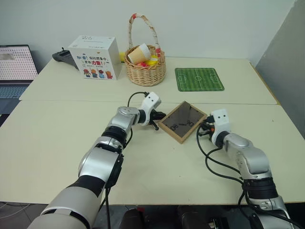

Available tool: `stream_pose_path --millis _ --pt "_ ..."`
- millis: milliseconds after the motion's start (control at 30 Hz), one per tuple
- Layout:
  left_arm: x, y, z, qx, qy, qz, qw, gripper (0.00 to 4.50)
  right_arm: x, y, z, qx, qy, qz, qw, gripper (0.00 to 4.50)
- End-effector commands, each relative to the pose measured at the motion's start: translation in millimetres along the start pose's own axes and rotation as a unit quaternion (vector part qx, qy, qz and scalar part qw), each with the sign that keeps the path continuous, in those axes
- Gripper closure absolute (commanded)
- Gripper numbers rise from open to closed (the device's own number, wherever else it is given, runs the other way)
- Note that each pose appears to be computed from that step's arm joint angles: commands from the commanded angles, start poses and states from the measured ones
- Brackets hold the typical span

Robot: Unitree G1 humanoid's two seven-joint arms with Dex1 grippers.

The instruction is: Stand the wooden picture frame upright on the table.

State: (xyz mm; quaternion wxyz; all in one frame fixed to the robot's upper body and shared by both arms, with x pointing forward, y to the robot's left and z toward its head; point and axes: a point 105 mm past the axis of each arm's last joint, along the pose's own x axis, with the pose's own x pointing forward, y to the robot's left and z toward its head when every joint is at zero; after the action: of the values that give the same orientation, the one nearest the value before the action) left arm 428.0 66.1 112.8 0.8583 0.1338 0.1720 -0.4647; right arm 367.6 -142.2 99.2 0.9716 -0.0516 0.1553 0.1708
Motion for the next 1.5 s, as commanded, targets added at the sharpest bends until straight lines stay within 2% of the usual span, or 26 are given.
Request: stream_pose_path --millis 33,267,400,567,700,767,867,1033,1133,1333,1500 --pt "2.2 -12.1 10.6 0.029 -0.01 -0.042 0.999 4.5 6.7 19.8 28.1 -0.013 -0.045 0.031 0.998 4.49" --pt "-30.4 -21.1 -14.2 0.033 0.017 -0.07 0.997 4.5 9.0 59.0 29.3 -0.028 -0.044 0.113 0.992 4.49" --pt "-65.1 -42.1 -29.8 0.031 0.036 -0.078 0.996 4.5 3.5 87.1 28.3 -0.053 -0.04 0.19 0.98 4.49" --pt "-97.8 -72.1 -32.4 0.008 0.041 -0.082 0.996 4.5 -7.0 108.9 17.3 -0.135 -0.011 0.27 0.953 4.49" --pt "-117.1 -83.4 -39.1 -0.004 0.058 -0.073 0.996 4.5 -13.7 98.6 8.1 -0.175 0.014 0.276 0.945 4.49" --pt "-127.8 -77.2 -46.4 -0.008 0.073 -0.055 0.996 4.5 -13.5 67.5 2.5 -0.207 0.033 0.234 0.949 4.49" --pt "-133.7 -62.6 -50.2 -0.012 0.083 -0.027 0.996 4.5 -15.2 35.1 3.5 -0.228 0.045 0.196 0.953 4.49" --pt "-136.9 -51.3 -56.2 0.0 0.102 -0.017 0.995 4.5 -20.5 19.0 10.8 -0.253 0.045 0.187 0.948 4.49" --pt "-133.1 -54.2 -54.8 -0.008 0.095 -0.026 0.995 4.5 -24.9 30.6 13.7 -0.238 0.039 0.216 0.946 4.49" --pt "-119.3 -65.5 -52.9 -0.005 0.081 -0.044 0.996 4.5 -25.2 82.4 15.8 -0.19 0.013 0.28 0.941 4.49" --pt "-125.5 -65.2 -56.6 -0.019 0.08 -0.021 0.996 4.5 -20.6 106.6 13.6 -0.167 0.008 0.302 0.939 4.49"
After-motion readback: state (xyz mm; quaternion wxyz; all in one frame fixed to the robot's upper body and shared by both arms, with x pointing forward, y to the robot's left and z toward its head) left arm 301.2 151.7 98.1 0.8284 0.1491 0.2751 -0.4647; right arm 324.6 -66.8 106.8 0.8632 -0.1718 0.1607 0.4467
